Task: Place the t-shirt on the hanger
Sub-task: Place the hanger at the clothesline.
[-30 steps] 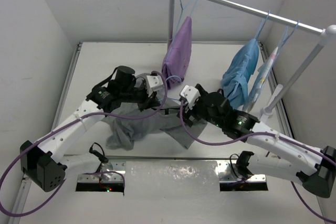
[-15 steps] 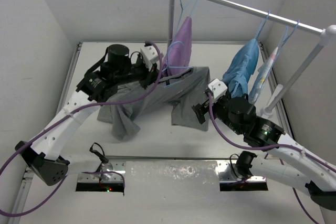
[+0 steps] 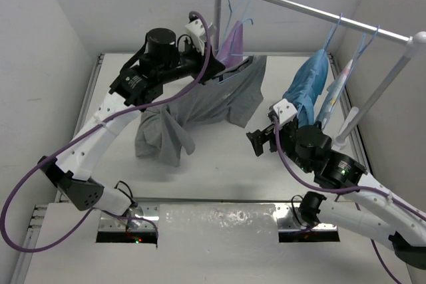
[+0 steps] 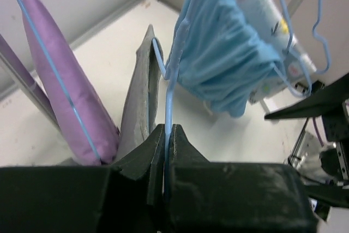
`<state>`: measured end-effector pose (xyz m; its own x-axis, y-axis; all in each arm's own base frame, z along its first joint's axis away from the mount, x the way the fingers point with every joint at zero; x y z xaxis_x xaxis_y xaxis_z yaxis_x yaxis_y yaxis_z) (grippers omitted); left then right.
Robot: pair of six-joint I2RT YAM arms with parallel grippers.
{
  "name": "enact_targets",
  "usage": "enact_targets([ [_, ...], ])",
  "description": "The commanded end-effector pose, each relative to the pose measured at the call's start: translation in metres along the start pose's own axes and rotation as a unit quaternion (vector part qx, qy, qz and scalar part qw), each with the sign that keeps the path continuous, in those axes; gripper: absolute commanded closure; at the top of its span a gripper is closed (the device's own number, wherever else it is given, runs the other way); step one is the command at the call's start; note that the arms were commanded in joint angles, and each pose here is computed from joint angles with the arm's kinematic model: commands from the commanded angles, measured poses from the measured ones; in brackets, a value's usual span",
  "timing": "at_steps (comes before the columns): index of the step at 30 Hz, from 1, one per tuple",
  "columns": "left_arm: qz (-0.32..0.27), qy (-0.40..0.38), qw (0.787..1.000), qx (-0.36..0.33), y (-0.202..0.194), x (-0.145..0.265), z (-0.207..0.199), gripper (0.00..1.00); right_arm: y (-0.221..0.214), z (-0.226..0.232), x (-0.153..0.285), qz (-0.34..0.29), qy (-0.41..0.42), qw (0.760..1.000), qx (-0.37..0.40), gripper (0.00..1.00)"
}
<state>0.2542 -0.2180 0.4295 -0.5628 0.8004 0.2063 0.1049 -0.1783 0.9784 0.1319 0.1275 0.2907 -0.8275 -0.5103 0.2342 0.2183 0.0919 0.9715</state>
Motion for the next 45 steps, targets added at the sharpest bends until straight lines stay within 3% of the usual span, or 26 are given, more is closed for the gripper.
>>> enact_targets([
  [1,-0.093,-0.006,0.996,-0.01,0.046,0.007,-0.008,1.0,0.002,-0.001,0.0,-0.02,-0.009,1.0,-0.016,0.06],
  [10,-0.108,-0.029,0.993,-0.03,0.048,0.005,-0.015,1.0,-0.004,-0.001,-0.004,-0.019,-0.012,1.0,-0.011,0.06],
  [19,-0.142,-0.03,0.989,0.042,0.07,0.008,-0.02,1.0,-0.001,-0.002,0.0,-0.039,-0.01,0.999,-0.021,0.06],
  [24,-0.167,-0.03,0.984,0.049,0.089,0.003,-0.018,1.0,-0.001,-0.002,0.002,-0.041,-0.009,0.999,-0.025,0.07],
  [32,-0.162,-0.024,0.983,0.088,0.087,-0.031,-0.008,1.0,-0.004,-0.003,0.001,-0.035,-0.014,0.999,-0.024,0.07],
  [45,-0.17,0.036,0.983,0.057,0.086,-0.091,0.02,1.0,-0.018,-0.005,0.0,-0.02,-0.026,0.999,-0.019,0.06],
])
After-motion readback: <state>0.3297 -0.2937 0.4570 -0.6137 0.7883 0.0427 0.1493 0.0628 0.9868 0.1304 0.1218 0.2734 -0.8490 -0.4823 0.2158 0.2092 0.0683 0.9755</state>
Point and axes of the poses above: each gripper's point midway between its finger pads, its own x axis back along the fingers, its own z axis along the line the jaws close on, y = z × x, the point moved 10 cm from there along x, back along the fingers, and after that the axes turned 9 degrees about -x, right-handed, at the moved point
